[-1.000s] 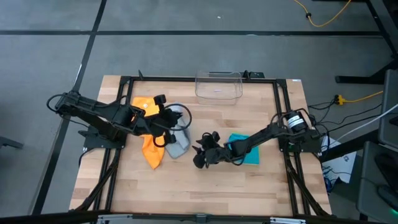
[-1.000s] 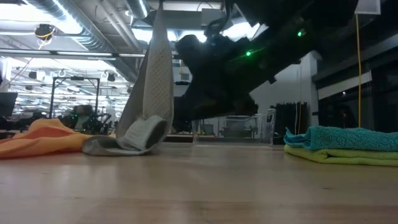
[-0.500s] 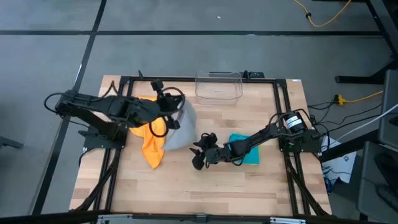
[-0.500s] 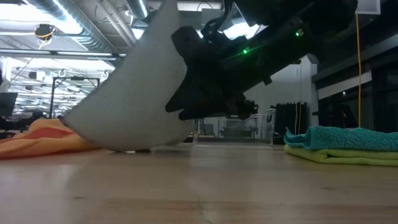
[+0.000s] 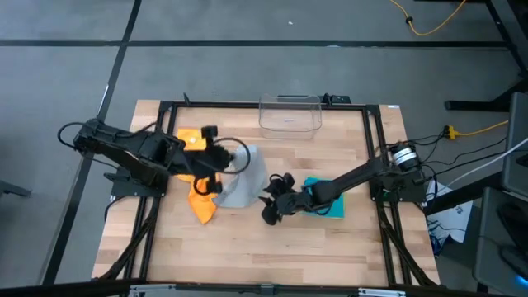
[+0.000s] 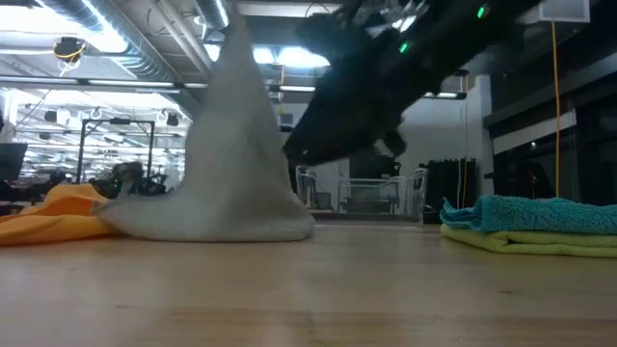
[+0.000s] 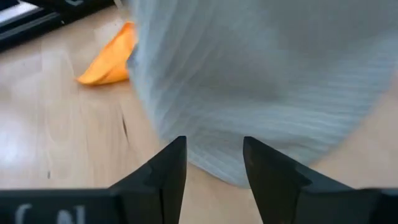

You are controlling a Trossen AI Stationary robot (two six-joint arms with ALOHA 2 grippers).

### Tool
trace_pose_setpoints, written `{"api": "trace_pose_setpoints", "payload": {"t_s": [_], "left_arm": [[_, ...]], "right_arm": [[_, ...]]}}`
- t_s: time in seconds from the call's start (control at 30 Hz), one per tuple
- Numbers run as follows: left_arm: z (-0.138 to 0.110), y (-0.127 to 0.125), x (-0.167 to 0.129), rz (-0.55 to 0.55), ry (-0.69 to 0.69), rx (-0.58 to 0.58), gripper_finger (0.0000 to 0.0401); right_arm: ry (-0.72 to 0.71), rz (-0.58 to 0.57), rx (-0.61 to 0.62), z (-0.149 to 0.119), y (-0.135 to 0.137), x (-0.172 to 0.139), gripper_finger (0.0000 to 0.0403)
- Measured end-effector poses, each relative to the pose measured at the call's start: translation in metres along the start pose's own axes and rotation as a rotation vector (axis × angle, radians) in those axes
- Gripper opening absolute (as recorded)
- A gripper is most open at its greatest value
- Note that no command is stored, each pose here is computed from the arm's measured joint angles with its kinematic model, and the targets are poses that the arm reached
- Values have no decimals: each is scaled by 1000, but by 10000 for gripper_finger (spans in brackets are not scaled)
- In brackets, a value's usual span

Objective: Fold microfiber towels
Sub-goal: Fold the gray microfiber towel

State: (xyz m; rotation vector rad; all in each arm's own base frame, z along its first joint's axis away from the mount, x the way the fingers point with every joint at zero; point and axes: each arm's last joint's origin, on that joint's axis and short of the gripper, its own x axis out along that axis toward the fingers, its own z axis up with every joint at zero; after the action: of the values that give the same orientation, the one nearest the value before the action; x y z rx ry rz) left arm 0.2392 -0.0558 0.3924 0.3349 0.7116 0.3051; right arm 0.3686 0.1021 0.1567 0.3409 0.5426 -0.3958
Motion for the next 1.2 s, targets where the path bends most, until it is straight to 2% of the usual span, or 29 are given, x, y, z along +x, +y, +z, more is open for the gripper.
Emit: {"api": "trace_pose_setpoints", "payload": {"t_s": [0.07,0.2,0.33,0.47,0.57,0.63,0.77,0.87,1.0,1.07,1.13,1.2], "left_arm": [[-7,-10,1,-110,43,-31,0],[-20,-39,4,-403,102,-57,0],[-41,-75,14,-599,140,-38,0],[-68,-114,23,-800,107,1,0],[-87,-141,29,-941,0,3,0],[-100,-154,33,-990,-76,2,0],[-119,-164,40,-962,-213,-32,0],[-127,-161,49,-822,-237,-54,0],[-122,-147,63,-549,-282,-80,0],[-116,-138,69,-463,-295,-64,0],[-107,-129,73,-419,-320,-46,0],[-97,-119,78,-378,-341,-35,0]], "right_arm": [[22,-15,-24,9,-2,-15,161],[32,-32,-71,26,-8,-41,161],[5,-38,-76,37,-11,-54,161],[1,-46,-109,41,-15,-54,161],[17,-51,-110,43,-19,-51,161],[27,-44,-102,44,-21,-49,161],[52,-6,-89,45,-23,-47,161],[72,82,-86,46,-19,-47,161],[82,290,-145,47,-5,-49,161],[69,366,-194,46,3,-53,161],[42,388,-214,44,10,-57,161],[18,351,-218,41,14,-60,161]]}}
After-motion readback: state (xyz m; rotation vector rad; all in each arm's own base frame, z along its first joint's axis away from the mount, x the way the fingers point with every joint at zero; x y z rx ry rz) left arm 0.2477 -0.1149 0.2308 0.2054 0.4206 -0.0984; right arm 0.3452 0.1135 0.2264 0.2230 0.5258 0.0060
